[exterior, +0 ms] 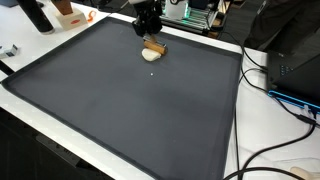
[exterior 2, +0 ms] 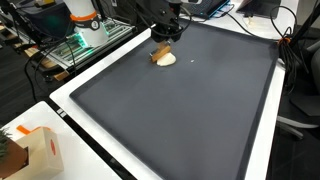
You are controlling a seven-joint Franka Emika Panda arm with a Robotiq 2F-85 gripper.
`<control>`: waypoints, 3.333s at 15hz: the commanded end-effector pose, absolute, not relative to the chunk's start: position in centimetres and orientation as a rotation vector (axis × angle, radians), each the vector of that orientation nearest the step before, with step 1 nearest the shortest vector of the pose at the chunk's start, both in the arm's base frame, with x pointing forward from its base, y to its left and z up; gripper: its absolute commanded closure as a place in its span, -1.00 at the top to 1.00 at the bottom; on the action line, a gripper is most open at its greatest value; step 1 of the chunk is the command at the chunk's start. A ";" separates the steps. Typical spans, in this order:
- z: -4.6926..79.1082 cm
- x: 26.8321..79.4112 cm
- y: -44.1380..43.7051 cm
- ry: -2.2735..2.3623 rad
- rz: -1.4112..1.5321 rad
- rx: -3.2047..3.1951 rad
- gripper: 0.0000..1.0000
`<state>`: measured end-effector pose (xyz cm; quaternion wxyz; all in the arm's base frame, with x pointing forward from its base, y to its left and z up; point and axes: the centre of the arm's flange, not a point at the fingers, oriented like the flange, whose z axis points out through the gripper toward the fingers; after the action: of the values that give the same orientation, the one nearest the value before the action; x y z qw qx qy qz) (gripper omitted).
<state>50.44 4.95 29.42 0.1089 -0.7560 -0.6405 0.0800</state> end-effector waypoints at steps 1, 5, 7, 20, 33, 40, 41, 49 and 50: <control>29.7 50.7 4.1 -1.873 0.188 -2.269 -0.61; 30.5 50.9 3.5 -1.869 0.203 -2.271 -0.61; 30.6 51.2 3.4 -1.865 0.208 -2.284 -0.61; 29.2 52.8 3.6 -1.807 0.131 -2.412 -0.61; 29.4 53.9 3.7 -1.817 0.061 -2.489 -0.61; 29.1 53.7 4.0 -1.898 0.192 -2.322 -0.61; 29.0 53.7 4.0 -1.905 0.210 -2.305 -0.61; 28.7 53.5 4.3 -1.889 0.306 -2.204 -0.61; 28.6 53.4 4.4 -1.878 0.322 -2.197 -0.61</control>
<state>53.60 4.53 30.38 0.0925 -0.7593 -0.6385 0.0849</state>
